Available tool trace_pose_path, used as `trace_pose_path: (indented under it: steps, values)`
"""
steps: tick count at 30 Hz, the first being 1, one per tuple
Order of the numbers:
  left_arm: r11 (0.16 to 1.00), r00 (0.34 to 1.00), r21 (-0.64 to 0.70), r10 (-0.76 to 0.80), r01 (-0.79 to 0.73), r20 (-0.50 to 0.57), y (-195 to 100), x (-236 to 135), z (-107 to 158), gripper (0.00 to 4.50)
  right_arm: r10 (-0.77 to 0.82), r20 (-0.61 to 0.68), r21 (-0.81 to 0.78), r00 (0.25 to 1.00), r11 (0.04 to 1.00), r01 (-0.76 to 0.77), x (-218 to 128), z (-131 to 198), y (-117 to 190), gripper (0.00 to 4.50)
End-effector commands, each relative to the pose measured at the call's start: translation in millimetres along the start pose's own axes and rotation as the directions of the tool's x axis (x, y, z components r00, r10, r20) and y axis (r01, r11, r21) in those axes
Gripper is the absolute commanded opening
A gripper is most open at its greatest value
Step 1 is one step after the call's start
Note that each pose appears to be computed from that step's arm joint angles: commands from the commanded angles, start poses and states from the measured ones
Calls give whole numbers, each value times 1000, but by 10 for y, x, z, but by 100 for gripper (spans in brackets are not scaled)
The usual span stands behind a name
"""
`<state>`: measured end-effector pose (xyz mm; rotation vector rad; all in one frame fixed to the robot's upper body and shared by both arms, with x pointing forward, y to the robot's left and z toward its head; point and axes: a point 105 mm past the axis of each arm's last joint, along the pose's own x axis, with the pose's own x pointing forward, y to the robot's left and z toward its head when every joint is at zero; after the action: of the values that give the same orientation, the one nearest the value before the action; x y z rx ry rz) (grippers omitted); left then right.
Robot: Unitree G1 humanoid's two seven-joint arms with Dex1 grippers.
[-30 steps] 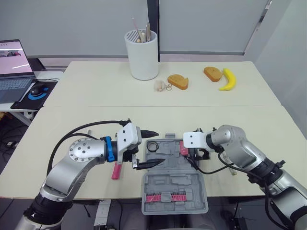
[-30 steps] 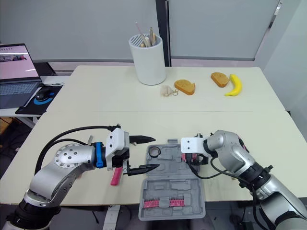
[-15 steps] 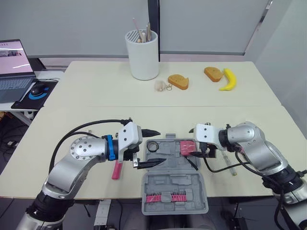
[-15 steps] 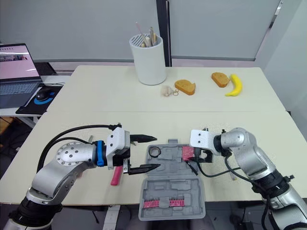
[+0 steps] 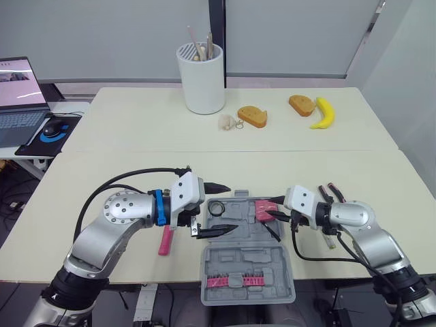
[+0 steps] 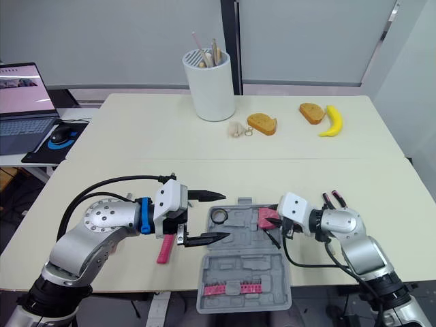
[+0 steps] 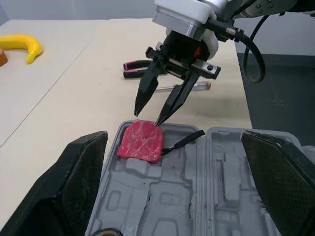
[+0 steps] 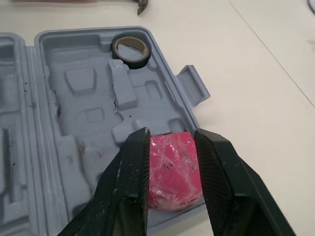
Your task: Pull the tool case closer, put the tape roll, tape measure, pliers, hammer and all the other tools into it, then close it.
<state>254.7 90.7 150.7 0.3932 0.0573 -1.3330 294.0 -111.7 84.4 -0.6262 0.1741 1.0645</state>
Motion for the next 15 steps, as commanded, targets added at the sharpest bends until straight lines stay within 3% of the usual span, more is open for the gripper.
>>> trace_pose_path:
  steps: [1,11,15]
  values:
    - [999,1000,37,-10,9,15,-2,13,74,450,-14,21,-8,1000,1000,14,38,-9,9,150]
    - [999,1000,41,-10,9,14,18,42,80,450,-41,-47,189,998,981,49,182,-553,103,150]
    - [999,1000,41,-11,10,12,8,47,73,450,-62,-70,352,996,932,83,240,-749,164,150]
